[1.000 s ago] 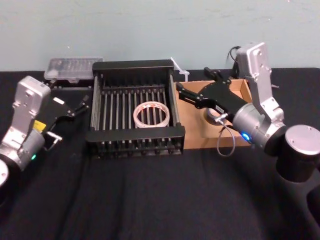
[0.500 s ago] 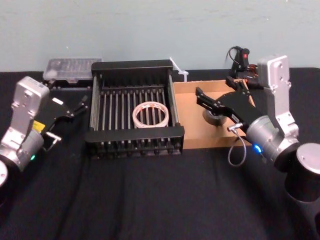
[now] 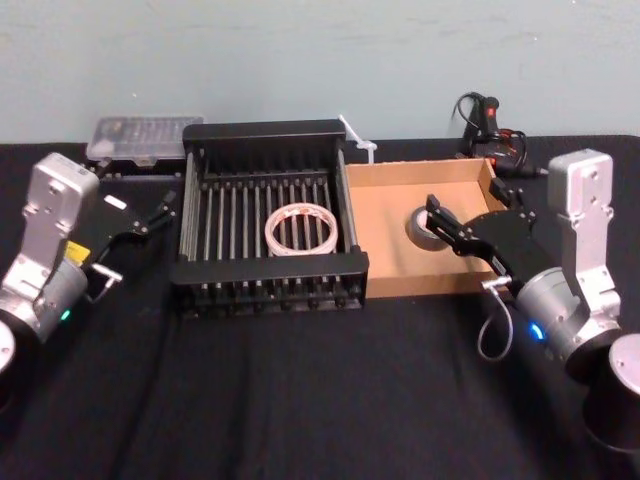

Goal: Pick up the white tape and place it into the black box , Pick up the silver tape and place it into the brown box.

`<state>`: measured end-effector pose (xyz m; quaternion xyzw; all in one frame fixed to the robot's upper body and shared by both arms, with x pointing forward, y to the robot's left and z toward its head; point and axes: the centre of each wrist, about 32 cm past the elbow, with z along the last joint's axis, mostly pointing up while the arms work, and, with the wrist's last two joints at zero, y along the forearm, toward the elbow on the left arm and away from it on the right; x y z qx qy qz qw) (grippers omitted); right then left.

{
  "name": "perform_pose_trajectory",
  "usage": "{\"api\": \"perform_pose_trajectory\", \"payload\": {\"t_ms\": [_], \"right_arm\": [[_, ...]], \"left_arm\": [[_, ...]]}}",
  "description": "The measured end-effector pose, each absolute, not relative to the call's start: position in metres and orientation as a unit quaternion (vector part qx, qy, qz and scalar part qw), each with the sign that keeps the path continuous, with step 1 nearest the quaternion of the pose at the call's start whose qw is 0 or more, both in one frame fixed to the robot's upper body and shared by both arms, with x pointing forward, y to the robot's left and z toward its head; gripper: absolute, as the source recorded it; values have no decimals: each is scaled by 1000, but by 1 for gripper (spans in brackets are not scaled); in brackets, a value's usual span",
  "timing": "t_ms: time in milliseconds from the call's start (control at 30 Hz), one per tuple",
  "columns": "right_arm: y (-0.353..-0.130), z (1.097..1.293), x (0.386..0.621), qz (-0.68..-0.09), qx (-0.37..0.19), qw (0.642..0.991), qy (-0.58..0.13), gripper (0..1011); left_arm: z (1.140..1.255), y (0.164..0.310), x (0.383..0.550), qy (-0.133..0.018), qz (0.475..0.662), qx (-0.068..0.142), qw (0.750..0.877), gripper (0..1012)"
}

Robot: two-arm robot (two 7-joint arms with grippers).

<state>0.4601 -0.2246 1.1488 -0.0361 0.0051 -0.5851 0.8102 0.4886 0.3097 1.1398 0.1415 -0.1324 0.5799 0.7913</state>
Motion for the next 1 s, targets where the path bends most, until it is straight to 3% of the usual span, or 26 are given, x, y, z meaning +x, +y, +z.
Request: {"api": "perform_pose_trajectory", "payload": {"t_ms": [533,1000], "right_arm": [[-230,1127,455,-599,-54,799,7,1002],[-230,1126,456,-596,-56,801,7,1002]], "left_arm": [[1140,310,489,-132,580,141,791,1001],[1140,310,489,-132,580,141,791,1001]]}}
